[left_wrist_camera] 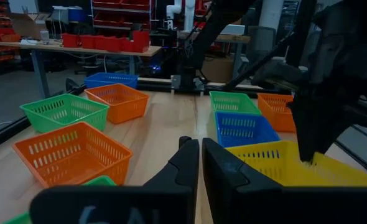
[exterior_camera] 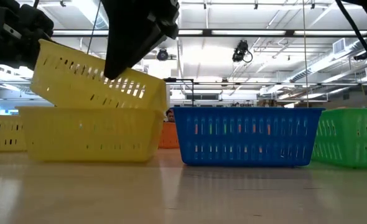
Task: Stack baskets by color
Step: Stack the right yellow bin on top of the center yellow bin, then stack the top right orange bin on top of the bottom orange bin
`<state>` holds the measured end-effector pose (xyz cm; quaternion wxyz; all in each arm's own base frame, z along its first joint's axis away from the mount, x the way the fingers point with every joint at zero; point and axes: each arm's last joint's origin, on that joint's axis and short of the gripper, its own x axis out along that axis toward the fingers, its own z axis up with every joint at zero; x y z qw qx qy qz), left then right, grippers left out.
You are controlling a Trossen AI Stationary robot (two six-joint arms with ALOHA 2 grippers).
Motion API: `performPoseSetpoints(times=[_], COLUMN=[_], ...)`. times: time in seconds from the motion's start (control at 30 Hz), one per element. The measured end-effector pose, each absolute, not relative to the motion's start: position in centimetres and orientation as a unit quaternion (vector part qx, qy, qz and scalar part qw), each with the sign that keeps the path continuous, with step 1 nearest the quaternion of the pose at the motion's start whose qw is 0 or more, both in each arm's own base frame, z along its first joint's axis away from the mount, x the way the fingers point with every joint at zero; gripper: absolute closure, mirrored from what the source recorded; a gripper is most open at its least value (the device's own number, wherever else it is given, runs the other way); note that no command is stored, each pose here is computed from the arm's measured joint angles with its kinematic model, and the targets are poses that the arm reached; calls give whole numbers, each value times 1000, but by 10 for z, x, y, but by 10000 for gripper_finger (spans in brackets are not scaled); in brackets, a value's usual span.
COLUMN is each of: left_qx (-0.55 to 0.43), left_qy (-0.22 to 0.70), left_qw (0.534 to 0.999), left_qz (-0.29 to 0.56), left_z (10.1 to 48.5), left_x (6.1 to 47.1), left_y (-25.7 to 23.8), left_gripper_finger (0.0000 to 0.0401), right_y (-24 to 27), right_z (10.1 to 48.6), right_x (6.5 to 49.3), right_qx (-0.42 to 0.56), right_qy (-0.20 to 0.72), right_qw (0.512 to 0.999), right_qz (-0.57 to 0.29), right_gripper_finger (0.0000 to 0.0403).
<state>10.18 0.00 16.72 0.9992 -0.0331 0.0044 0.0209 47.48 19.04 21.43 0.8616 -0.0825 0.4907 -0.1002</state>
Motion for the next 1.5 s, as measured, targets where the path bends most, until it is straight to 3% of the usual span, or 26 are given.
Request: performPoseSetpoints(times=[0.43,0.73,0.87,1.0,1.23,1.5], left_qx=[-33,-33,-33,-33,-33,-33], left_qy=[7,7,7,7,7,7], left_qw=[999,999,999,999,999,999], left_qz=[21,21,21,21,21,21], left_z=[167,167,167,167,167,167], left_x=[102,102,102,102,102,102], left_y=[0,0,0,0,0,0], left_gripper_finger=[368,368,363,364,371,362], right_y=[182,181,180,180,164,121], right_z=[213,217,242,268,257,248], right_x=[479,480,474,459,430,365], right_qx=[-50,-65,-85,-126,-163,-86], right_qy=[510,505,487,484,548,526], right_qw=[856,859,869,866,818,831], right_qz=[-70,-60,-39,-17,-56,-159], right_gripper_finger=[365,281,257,254,261,265])
